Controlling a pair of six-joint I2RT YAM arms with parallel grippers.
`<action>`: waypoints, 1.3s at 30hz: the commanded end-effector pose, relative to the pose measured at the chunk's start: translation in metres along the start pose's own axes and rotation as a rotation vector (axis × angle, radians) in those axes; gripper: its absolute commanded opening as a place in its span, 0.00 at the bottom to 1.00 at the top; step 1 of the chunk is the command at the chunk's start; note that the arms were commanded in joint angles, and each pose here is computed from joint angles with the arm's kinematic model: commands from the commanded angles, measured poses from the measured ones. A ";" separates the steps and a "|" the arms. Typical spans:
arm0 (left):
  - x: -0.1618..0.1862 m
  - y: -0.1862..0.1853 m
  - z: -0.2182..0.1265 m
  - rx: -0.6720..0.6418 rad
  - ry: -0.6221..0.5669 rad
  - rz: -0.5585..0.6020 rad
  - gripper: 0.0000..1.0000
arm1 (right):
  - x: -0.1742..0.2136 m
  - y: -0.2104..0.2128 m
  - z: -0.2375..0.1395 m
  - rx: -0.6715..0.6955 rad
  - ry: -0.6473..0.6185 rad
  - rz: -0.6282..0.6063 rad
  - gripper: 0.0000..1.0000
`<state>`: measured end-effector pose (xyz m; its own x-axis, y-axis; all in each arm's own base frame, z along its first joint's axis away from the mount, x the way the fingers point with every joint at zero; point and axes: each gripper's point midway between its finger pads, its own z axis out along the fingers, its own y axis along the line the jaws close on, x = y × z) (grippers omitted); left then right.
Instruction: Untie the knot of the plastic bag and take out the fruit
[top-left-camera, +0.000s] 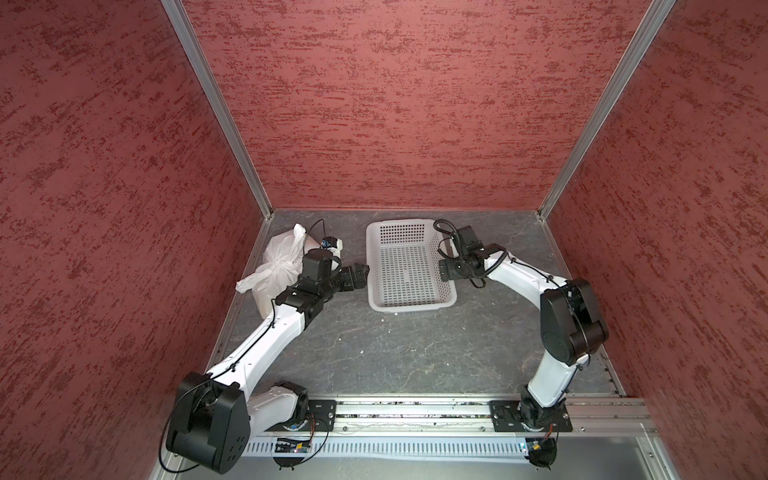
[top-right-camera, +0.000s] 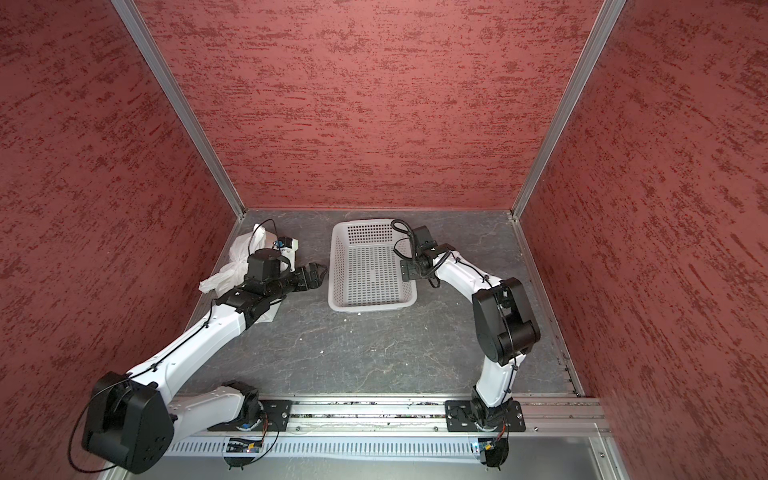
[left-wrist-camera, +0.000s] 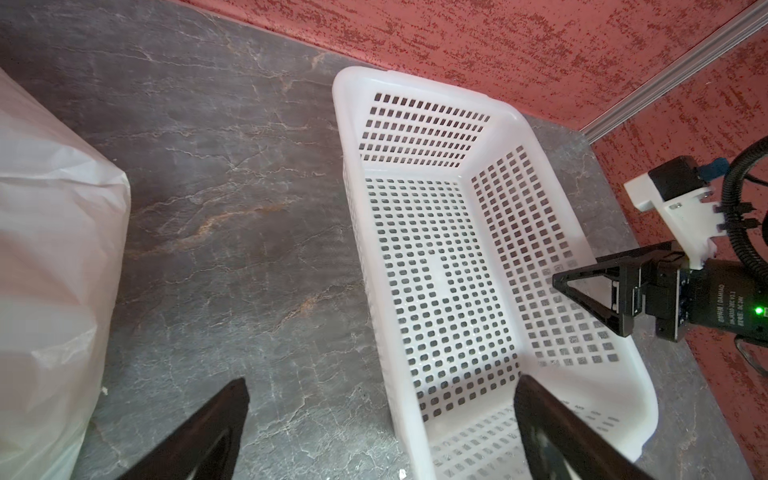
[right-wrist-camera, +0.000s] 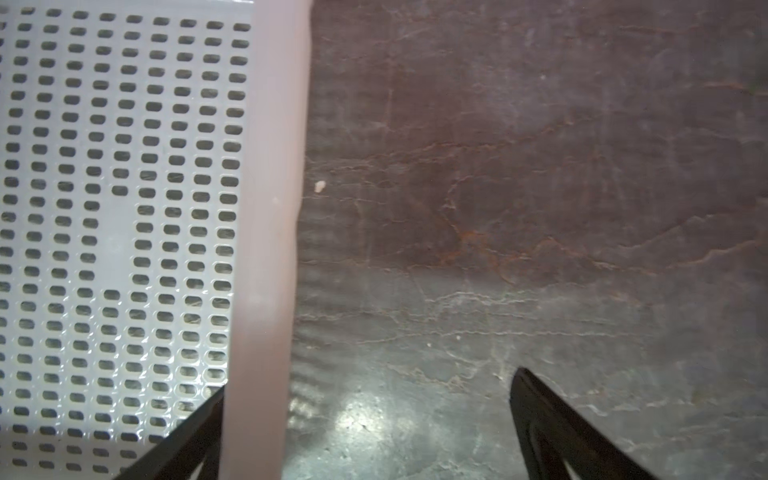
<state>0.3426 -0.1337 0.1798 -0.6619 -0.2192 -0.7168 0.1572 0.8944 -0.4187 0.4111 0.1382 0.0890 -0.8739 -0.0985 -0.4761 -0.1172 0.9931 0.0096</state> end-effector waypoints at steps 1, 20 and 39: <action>-0.004 -0.009 0.002 0.024 0.019 0.005 1.00 | 0.002 -0.031 -0.012 0.077 0.003 0.005 0.97; 0.041 -0.100 0.071 0.181 0.334 -0.179 0.82 | -0.041 -0.025 -0.121 -0.104 -0.119 0.078 0.98; 0.049 -0.165 0.170 0.206 0.493 -0.056 0.22 | -0.020 -0.032 -0.181 -0.174 -0.206 0.184 0.98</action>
<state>0.4074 -0.3412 0.1137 -0.9350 -0.0683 -0.3481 0.1616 0.7915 -0.5894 0.3548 0.0999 0.2484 -0.7831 0.0743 -0.6174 -0.0777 0.9734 0.2157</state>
